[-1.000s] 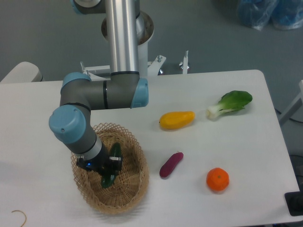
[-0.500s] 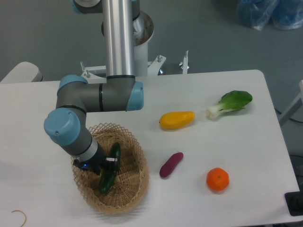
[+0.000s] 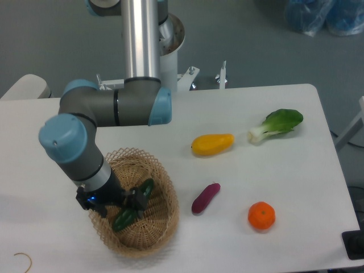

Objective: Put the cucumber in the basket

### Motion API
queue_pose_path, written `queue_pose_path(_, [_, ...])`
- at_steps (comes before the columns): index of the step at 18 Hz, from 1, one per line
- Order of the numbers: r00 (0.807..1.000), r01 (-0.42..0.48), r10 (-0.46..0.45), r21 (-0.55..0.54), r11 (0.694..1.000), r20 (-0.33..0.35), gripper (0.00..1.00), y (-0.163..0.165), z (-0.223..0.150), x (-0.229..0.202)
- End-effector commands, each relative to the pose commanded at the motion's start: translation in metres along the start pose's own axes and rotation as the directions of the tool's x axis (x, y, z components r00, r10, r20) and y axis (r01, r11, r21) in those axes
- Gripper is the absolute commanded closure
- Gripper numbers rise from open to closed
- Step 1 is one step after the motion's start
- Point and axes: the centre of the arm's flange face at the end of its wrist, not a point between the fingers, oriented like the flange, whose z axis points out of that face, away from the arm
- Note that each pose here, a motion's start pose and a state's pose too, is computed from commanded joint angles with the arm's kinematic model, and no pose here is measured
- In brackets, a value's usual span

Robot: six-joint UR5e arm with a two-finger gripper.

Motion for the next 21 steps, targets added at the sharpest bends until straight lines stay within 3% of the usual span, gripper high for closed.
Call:
queue_pose_path(3, [0.999, -0.041, 0.04, 0.008, 0.999, 0.033, 0.0, 0.03, -0.024, -0.069])
queue_pose_path(5, [0.993, -0.113, 0.113, -0.021, 0.993, 0.022, 0.0, 0.051, -0.028, -0.102])
queue_pose_path(7, [0.974, -0.226, 0.226, -0.062, 0.972, -0.002, 0.0, 0.075, -0.034, -0.134])
queue_pose_path(11, [0.901, -0.433, 0.429, -0.099, 0.896, -0.059, 0.0, 0.119, -0.042, -0.187])
queue_pose_path(14, [0.823, -0.566, 0.556, -0.077, 0.821, -0.117, 0.0, 0.151, -0.033, -0.225])
queue_pose_path(15, [0.809, -0.584, 0.575, -0.049, 0.81, -0.123, 0.0, 0.16, -0.037, -0.234])
queue_pose_path(17, [0.808, -0.578, 0.573, -0.002, 0.816, -0.137, 0.0, 0.18, -0.047, -0.251])
queue_pose_path(21, [0.808, -0.573, 0.57, 0.025, 0.819, -0.147, 0.0, 0.188, -0.045, -0.26])
